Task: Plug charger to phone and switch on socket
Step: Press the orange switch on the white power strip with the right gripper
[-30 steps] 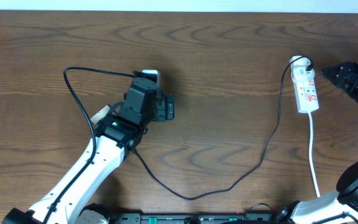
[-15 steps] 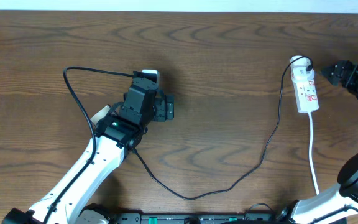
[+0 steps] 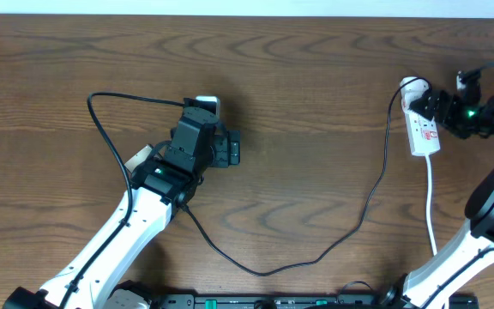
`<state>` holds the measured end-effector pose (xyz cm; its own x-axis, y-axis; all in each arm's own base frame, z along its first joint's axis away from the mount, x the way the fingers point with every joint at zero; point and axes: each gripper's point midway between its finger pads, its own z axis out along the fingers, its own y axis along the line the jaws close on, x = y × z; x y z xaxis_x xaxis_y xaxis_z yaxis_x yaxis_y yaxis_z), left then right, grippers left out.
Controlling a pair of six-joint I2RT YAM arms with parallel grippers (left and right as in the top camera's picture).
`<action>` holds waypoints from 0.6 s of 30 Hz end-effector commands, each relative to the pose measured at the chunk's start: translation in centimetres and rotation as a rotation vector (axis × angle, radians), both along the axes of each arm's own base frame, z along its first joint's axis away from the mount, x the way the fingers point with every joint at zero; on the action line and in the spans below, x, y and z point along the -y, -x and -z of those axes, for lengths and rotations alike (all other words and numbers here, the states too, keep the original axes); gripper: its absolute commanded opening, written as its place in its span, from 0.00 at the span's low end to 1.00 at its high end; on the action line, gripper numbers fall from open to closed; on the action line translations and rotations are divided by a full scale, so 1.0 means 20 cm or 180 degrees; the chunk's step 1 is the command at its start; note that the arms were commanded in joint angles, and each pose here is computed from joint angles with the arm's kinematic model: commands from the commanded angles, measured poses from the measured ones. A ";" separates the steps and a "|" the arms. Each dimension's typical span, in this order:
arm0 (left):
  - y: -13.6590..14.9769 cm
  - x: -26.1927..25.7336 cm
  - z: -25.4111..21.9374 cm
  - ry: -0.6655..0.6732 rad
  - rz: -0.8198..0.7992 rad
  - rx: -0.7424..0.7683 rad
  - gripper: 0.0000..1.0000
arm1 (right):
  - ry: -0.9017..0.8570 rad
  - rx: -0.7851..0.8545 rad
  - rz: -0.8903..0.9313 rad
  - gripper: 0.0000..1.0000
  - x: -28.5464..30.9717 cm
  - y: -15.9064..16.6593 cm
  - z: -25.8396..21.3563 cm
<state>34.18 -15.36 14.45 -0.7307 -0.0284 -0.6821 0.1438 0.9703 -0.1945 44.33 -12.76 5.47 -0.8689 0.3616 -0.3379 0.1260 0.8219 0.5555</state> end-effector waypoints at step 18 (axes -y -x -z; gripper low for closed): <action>-0.03 0.00 -0.05 -0.0003 -0.0012 0.0088 0.90 | 0.0139 0.0365 -0.0353 0.99 -0.02 -0.08 0.02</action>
